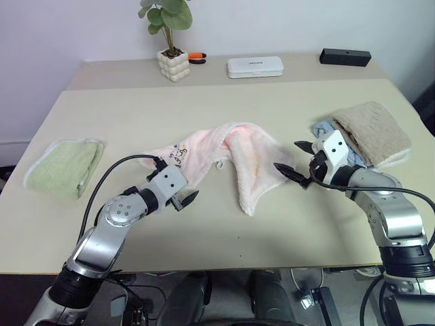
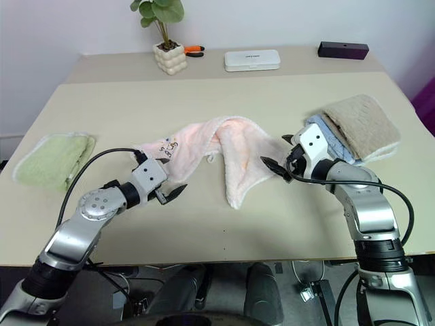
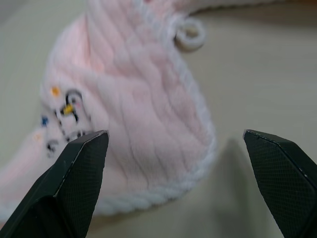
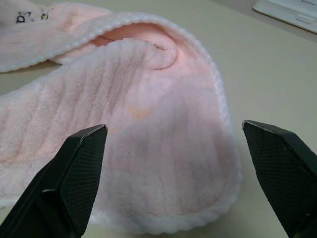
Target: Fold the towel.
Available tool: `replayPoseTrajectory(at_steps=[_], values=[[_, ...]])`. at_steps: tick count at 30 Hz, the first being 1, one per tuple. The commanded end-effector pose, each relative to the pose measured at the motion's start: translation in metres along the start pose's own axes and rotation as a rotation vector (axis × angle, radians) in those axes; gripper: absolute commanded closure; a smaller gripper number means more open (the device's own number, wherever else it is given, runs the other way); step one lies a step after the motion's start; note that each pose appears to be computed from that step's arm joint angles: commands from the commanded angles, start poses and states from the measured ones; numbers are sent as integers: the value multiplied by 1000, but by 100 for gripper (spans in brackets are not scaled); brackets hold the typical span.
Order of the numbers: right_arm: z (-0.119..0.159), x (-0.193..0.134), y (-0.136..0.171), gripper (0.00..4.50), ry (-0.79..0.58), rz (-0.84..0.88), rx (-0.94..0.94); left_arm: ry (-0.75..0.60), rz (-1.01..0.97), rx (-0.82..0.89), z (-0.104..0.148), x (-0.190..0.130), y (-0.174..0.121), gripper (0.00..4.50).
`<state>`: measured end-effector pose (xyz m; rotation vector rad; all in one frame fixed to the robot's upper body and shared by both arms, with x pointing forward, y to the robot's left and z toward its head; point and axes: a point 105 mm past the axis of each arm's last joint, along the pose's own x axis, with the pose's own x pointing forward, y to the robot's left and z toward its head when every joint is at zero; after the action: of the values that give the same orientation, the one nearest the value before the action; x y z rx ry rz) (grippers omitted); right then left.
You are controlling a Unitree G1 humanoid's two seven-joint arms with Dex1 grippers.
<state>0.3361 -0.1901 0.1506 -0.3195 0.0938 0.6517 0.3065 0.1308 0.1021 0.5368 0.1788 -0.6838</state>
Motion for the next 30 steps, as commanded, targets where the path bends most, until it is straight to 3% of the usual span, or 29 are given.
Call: replayPoseTrajectory(at_steps=[1,5,7,9,15,22,30], values=[[23,4,3,0,-80,4,-34,-13,11,-10,5,3,9,5],[27,8,4,0,-100,13,-38,-2,-14,-19,2,12,7,5],[26,10,4,0,-101,13,-40,6,-10,-28,-1,13,8,57],[26,11,4,0,-104,14,-42,11,-7,-30,-3,12,10,138],[25,12,1,0,-105,16,-49,12,13,-31,-5,9,15,446],[4,20,-25,0,50,-31,-51,-57,91,-29,9,-10,32,446],[-32,24,-57,0,258,-98,86,-45,107,-16,-1,-24,34,446]])
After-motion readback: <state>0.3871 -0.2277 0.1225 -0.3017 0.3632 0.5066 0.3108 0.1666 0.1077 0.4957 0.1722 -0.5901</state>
